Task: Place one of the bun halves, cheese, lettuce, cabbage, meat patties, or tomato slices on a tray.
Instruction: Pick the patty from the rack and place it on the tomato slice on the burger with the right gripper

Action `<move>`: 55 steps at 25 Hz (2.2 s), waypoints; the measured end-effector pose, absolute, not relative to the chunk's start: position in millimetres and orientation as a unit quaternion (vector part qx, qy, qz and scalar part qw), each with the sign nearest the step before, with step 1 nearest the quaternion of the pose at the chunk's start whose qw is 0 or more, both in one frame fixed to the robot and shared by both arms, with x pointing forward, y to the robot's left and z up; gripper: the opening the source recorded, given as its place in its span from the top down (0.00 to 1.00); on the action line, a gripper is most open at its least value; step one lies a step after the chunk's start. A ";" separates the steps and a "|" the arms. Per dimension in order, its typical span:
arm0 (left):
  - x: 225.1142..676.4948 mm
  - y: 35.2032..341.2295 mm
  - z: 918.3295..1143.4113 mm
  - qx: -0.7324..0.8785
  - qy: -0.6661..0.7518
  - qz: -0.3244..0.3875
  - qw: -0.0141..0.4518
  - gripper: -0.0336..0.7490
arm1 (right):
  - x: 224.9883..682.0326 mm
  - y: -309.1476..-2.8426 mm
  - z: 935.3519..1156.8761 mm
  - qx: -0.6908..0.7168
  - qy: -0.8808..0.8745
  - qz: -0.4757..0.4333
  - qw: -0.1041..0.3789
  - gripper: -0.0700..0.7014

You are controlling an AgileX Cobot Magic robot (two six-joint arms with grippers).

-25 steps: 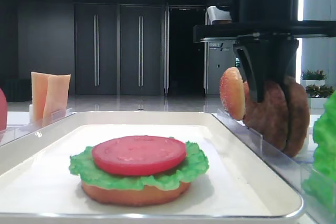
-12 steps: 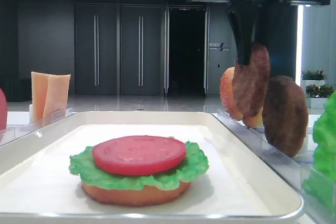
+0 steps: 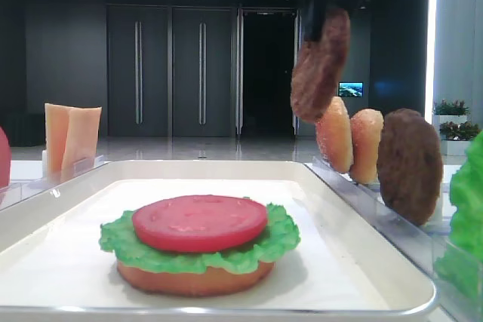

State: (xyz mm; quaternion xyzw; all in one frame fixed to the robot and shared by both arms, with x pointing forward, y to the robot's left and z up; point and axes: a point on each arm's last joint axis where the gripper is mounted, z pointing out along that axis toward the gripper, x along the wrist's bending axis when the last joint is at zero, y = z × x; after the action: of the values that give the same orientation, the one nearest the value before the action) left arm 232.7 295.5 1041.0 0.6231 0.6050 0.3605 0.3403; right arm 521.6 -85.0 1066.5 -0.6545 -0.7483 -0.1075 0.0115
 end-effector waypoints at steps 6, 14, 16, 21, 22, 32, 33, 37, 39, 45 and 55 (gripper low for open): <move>232.7 295.5 1041.0 0.623 0.605 0.360 0.340 0.14 | 507.6 -65.3 1073.2 -0.634 -0.760 -0.141 0.033 0.75; 232.7 295.5 1041.0 0.623 0.605 0.360 0.340 0.14 | 496.4 -48.8 1061.3 -0.615 -0.766 -0.180 0.045 0.75; 232.7 295.5 1041.0 0.623 0.605 0.360 0.340 0.14 | 491.4 -49.7 1052.1 -0.615 -0.766 -0.179 0.059 0.75; 232.7 295.5 1041.0 0.623 0.605 0.360 0.340 0.14 | 477.4 -48.7 1045.4 -0.598 -0.760 -0.230 0.109 0.75; 232.7 295.5 1041.0 0.623 0.605 0.360 0.340 0.14 | 474.5 -47.7 1043.8 -0.594 -0.758 -0.241 0.122 0.75; 232.7 295.5 1041.0 0.623 0.605 0.360 0.340 0.14 | 457.1 -43.3 1012.7 -0.567 -0.741 -0.300 0.198 0.75; 232.7 295.5 1041.0 0.623 0.605 0.360 0.340 0.14 | 457.8 -43.7 1011.5 -0.568 -0.741 -0.300 0.197 0.75; 232.7 295.5 1041.0 0.623 0.605 0.360 0.340 0.14 | 464.4 -46.5 1005.6 -0.576 -0.734 -0.300 0.197 0.75; 232.7 295.5 1041.0 0.623 0.605 0.360 0.340 0.14 | 467.2 -46.9 1001.6 -0.578 -0.734 -0.298 0.196 0.75; 232.7 295.5 1041.0 0.623 0.605 0.360 0.340 0.14 | 473.5 -49.4 992.2 -0.583 -0.733 -0.288 0.199 0.75; 232.7 295.5 1041.0 0.623 0.605 0.360 0.340 0.14 | 480.4 -52.5 976.4 -0.592 -0.732 -0.264 0.210 0.75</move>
State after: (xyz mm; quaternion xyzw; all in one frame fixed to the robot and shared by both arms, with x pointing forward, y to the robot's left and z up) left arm 232.7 295.5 1041.0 0.6231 0.6050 0.3605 0.3403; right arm 480.4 -52.5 976.4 -0.5921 -0.7316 -0.2645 0.2103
